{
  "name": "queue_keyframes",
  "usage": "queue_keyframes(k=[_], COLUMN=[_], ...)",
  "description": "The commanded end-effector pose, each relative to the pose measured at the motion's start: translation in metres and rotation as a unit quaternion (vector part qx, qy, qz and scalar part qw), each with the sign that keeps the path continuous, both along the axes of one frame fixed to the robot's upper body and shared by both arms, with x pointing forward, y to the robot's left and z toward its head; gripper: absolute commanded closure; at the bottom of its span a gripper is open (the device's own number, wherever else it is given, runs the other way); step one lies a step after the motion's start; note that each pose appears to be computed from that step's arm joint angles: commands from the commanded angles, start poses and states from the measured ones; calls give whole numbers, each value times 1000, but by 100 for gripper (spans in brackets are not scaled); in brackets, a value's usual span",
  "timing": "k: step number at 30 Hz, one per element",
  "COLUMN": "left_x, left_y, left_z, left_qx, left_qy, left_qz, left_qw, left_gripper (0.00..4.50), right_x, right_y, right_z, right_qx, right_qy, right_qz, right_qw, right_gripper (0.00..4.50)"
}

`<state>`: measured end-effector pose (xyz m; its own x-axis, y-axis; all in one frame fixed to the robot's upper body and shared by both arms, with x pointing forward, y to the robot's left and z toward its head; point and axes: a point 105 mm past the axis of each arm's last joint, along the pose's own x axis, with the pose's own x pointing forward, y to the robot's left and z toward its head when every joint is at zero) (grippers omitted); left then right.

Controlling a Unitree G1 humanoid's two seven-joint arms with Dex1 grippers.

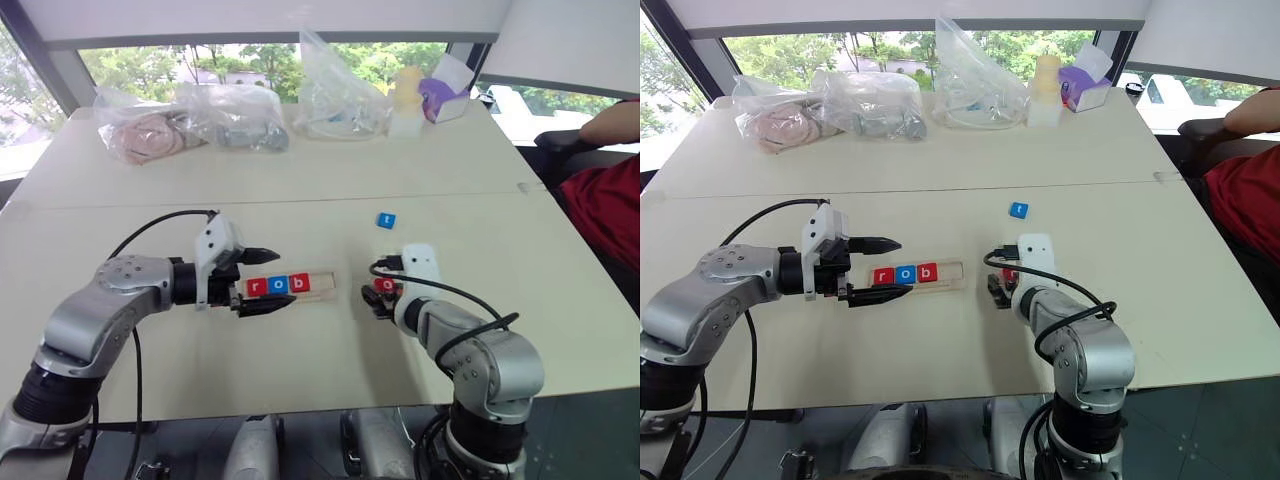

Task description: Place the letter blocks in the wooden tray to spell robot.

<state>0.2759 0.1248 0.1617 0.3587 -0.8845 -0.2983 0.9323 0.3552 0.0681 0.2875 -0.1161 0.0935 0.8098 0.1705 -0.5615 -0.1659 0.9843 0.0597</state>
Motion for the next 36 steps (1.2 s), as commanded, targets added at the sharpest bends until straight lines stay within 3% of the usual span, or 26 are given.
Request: queue_keyframes(k=[1,5,9,11,21,30,36], left_x=[-1,0,-8,-11,-32,-35,-38], left_y=[-1,8,15,15,24,32,34], left_z=[6,7,17,20,23,20,19], left_qx=[5,18,29,32,49,49,50], left_qy=[-19,-19,-7,-4,12,17,20], left_qz=[-13,-14,-45,-56,-48,-7,-1], left_qw=[1000,1000,999,998,998,999,999], left_gripper=[0,0,0,0,0,0,0], right_x=[3,7,0,-4,18,44,59], right_y=[-10,-15,-34,-43,-54,-45,-55], right_z=[19,55,83,81,19,-5,-2], right_qx=[-38,-97,-55,-25,-58,-94,-80], right_qy=[-52,-141,-188,-188,-117,-126,-129], right_qz=[29,150,373,428,589,612,590], right_qw=[997,974,907,884,797,775,793], right_gripper=[6,6,6,6,6,6,6])
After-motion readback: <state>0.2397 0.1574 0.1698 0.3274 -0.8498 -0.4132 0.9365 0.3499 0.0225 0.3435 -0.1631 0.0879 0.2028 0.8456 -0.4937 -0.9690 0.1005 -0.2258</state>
